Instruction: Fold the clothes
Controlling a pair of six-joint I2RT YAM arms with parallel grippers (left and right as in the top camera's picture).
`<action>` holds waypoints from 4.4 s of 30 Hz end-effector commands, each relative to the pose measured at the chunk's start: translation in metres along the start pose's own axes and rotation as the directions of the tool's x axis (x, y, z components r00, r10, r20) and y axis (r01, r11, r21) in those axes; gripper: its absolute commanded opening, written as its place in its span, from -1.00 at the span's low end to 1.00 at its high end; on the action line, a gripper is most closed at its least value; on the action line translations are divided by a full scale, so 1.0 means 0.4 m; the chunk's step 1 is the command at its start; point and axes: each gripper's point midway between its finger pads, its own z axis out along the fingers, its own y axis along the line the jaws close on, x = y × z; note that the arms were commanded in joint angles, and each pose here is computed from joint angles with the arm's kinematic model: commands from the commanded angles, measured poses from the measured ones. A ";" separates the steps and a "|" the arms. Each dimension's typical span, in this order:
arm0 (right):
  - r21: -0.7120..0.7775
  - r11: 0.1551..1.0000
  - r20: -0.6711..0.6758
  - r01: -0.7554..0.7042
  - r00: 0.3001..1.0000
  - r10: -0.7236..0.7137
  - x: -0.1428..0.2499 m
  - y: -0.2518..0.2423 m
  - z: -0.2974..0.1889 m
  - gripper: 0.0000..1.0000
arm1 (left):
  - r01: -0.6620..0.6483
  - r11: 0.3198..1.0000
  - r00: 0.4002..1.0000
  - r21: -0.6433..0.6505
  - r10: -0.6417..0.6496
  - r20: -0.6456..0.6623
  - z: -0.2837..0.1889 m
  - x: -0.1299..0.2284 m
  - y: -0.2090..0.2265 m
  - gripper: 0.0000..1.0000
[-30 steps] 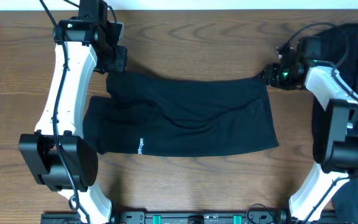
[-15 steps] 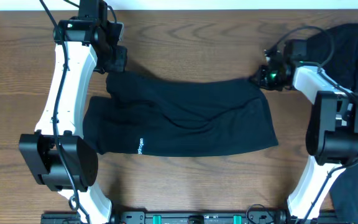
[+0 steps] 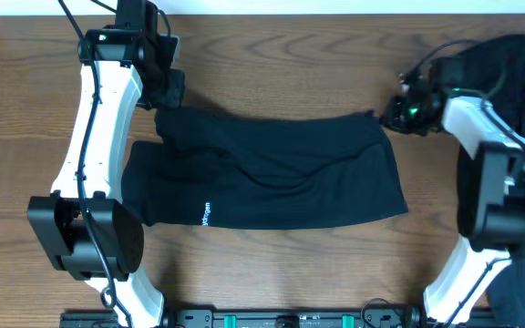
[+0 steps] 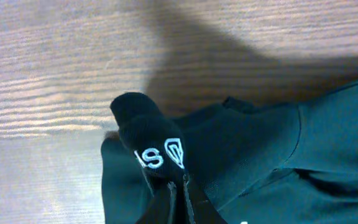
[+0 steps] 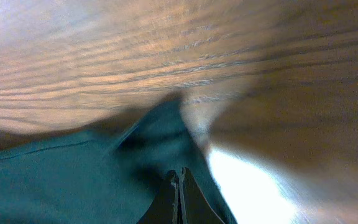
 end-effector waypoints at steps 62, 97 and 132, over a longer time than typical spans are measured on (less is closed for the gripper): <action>0.060 0.993 0.156 0.099 0.982 -0.108 -0.080 0.048 -0.127 -0.97 | 0.001 1.000 0.998 -0.023 0.001 0.065 -0.082 0.001 0.010 -0.88; 0.246 0.964 -0.403 0.103 0.915 0.005 0.316 -0.007 -0.327 -0.96 | 0.090 0.996 0.881 -0.010 -0.084 -0.466 -0.098 0.331 -0.024 -0.77; 0.286 0.954 -0.398 0.091 0.917 0.032 0.317 -0.013 -0.327 -0.08 | 0.139 0.981 0.971 0.135 -0.109 -0.214 0.276 0.286 -0.084 -0.22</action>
